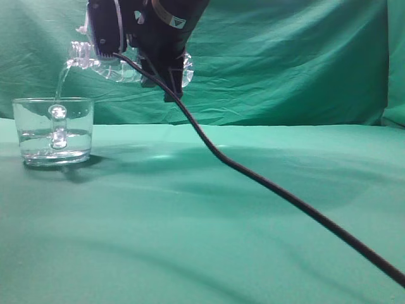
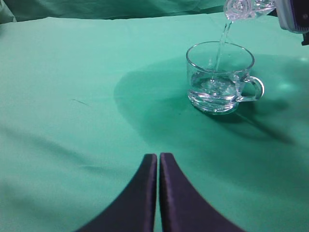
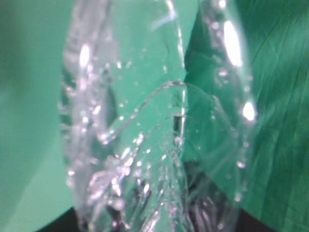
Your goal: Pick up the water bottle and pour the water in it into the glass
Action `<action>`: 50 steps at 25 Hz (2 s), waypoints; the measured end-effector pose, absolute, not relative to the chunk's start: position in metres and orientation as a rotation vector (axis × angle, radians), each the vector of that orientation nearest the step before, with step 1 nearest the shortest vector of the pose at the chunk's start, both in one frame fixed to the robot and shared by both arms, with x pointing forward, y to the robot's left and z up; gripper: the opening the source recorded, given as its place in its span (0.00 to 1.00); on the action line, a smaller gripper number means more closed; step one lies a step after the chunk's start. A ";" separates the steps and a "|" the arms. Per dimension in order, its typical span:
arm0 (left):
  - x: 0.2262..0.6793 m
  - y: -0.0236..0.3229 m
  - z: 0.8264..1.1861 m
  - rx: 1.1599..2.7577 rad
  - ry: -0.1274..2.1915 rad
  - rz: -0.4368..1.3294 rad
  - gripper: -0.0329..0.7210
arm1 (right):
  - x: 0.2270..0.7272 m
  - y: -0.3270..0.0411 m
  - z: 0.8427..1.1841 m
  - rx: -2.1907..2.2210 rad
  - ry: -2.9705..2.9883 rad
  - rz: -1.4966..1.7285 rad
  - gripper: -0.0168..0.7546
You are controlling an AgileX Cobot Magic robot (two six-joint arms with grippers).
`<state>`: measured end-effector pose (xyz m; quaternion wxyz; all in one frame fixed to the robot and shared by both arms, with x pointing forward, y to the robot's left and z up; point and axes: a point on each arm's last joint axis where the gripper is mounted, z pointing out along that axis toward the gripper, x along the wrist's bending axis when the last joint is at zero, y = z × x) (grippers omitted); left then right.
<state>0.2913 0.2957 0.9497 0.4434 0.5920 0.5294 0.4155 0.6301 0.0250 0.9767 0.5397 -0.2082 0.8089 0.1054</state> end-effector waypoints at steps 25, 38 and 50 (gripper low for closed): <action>0.291 0.296 0.950 1.468 1.313 1.030 0.04 | 0.602 -0.065 1.044 0.955 2.049 1.329 0.40; 0.291 0.296 0.950 1.468 1.313 1.030 0.04 | 0.592 -0.197 0.993 1.021 2.077 1.413 0.40; 0.291 0.296 0.950 1.468 1.313 1.030 0.04 | 0.574 -0.224 0.918 0.925 2.035 1.563 0.40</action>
